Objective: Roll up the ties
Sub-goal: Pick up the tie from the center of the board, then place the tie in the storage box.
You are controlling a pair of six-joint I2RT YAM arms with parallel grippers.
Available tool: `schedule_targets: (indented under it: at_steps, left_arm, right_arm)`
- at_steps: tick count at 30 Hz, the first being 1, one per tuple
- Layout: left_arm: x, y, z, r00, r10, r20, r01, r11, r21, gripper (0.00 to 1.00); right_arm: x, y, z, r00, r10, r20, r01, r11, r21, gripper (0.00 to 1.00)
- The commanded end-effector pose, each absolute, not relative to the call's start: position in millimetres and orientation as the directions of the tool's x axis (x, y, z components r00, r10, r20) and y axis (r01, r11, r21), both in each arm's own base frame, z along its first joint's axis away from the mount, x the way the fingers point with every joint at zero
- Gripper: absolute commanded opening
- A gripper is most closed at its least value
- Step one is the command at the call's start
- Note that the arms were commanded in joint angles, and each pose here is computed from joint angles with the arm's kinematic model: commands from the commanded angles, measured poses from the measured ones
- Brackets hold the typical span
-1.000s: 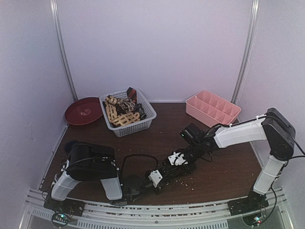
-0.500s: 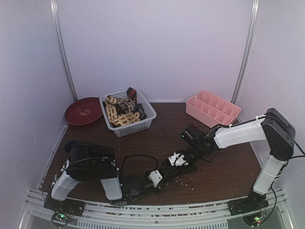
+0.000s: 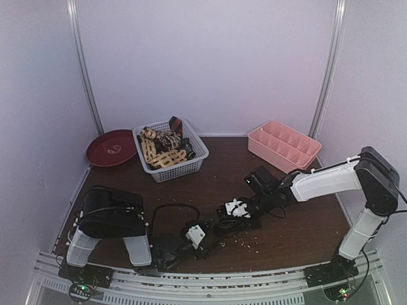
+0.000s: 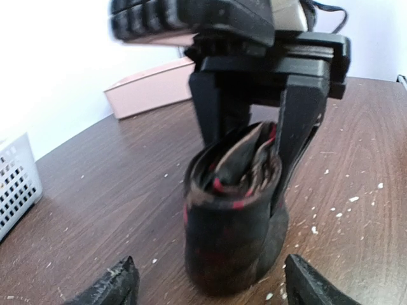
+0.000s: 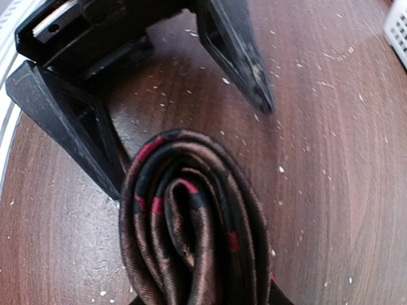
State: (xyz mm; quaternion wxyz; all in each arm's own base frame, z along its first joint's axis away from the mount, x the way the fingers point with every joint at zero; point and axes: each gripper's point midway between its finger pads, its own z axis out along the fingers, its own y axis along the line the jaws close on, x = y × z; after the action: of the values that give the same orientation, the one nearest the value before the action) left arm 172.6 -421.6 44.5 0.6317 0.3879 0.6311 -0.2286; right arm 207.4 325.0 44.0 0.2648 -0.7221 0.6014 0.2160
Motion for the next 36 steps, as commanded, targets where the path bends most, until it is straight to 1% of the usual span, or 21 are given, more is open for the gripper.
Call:
schedule_targets:
  at_steps: [1, 2, 3, 8, 11, 14, 19, 21, 23, 25, 32, 36]
  left_arm:
    - [176, -408, 70, 0.096, 0.093, -0.991, 0.748, 0.650, 0.133, 0.93]
    - [176, -408, 71, 0.087, 0.093, -0.992, 0.745, 0.655, 0.127, 0.98]
    - [178, -407, 71, 0.075, 0.095, -0.993, 0.742, 0.660, 0.119, 0.98]
    - [184, -418, 69, 0.017, 0.134, -0.991, 0.731, 0.674, 0.103, 0.98]
    - [187, -422, 68, -0.024, 0.136, -0.990, 0.719, 0.690, 0.078, 0.98]
    - [190, -426, 66, -0.057, 0.148, -0.987, 0.712, 0.700, 0.064, 0.98]
    - [197, -428, 67, -0.110, 0.161, -0.981, 0.696, 0.717, 0.040, 0.98]
    - [201, -426, 71, -0.129, 0.161, -0.979, 0.687, 0.726, 0.029, 0.98]
    - [205, -426, 73, -0.148, 0.174, -0.974, 0.672, 0.740, 0.030, 0.98]
    - [209, -426, 76, -0.166, 0.189, -0.968, 0.657, 0.753, 0.034, 0.98]
    - [214, -435, 80, -0.262, 0.231, -0.937, 0.641, 0.768, 0.010, 0.98]
    - [211, -441, 75, -0.324, 0.243, -0.914, 0.646, 0.763, -0.026, 0.98]
  right_arm:
    - [232, 323, 62, 0.055, -0.741, -0.669, -0.986, 0.063, -0.152, 0.34]
    - [236, 321, 63, 0.021, -0.742, -0.670, -0.984, 0.105, -0.147, 0.34]
    - [242, 319, 63, -0.011, -0.743, -0.669, -0.979, 0.144, -0.144, 0.34]
    - [282, 299, 56, -0.242, -0.750, -0.616, -0.894, 0.419, -0.159, 0.35]
    - [293, 290, 53, -0.336, -0.714, -0.614, -0.839, 0.523, -0.150, 0.35]
    - [305, 278, 54, -0.437, -0.649, -0.623, -0.754, 0.642, -0.140, 0.35]
    - [331, 252, 60, -0.585, -0.487, -0.649, -0.553, 0.824, -0.121, 0.34]
    - [341, 242, 65, -0.623, -0.416, -0.662, -0.475, 0.874, -0.102, 0.33]
    - [350, 231, 70, -0.649, -0.348, -0.677, -0.393, 0.915, -0.093, 0.28]
    - [362, 220, 81, -0.663, -0.283, -0.693, -0.299, 0.949, -0.101, 0.26]
    - [391, 190, 124, -0.652, -0.083, -0.754, -0.062, 0.997, -0.055, 0.28]
    - [411, 157, 145, -0.626, 0.053, -0.778, 0.130, 0.991, -0.036, 0.28]
